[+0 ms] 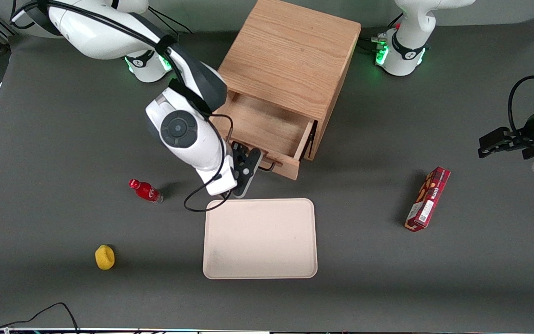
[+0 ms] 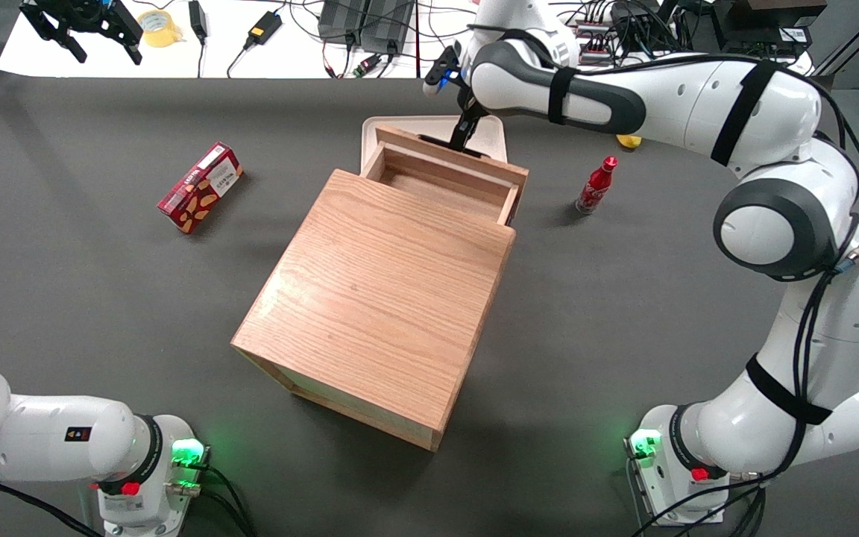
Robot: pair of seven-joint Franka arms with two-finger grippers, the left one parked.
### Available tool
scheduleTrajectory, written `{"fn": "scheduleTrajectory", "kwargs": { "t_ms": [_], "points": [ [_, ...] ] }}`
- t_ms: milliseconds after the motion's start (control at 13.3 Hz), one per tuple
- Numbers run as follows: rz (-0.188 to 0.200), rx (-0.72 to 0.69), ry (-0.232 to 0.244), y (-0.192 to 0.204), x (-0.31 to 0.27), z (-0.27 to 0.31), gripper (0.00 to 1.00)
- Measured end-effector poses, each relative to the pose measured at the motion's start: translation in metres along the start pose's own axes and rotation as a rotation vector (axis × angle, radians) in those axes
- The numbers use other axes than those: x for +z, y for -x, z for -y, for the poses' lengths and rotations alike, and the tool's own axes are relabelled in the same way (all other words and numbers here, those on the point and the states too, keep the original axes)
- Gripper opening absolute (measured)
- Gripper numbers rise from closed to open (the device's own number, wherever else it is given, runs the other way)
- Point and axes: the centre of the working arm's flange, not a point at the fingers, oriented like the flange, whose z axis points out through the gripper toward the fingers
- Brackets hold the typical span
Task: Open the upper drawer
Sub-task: 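Pull the handle outward with the right gripper, sliding the drawer open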
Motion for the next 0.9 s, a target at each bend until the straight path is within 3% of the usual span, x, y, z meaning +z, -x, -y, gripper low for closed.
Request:
{"fn": "scheduleTrajectory", "kwargs": {
  "t_ms": [903],
  "points": [
    [-0.020,0.002,0.069,0.023,-0.015,-0.075,1.00]
  ]
}}
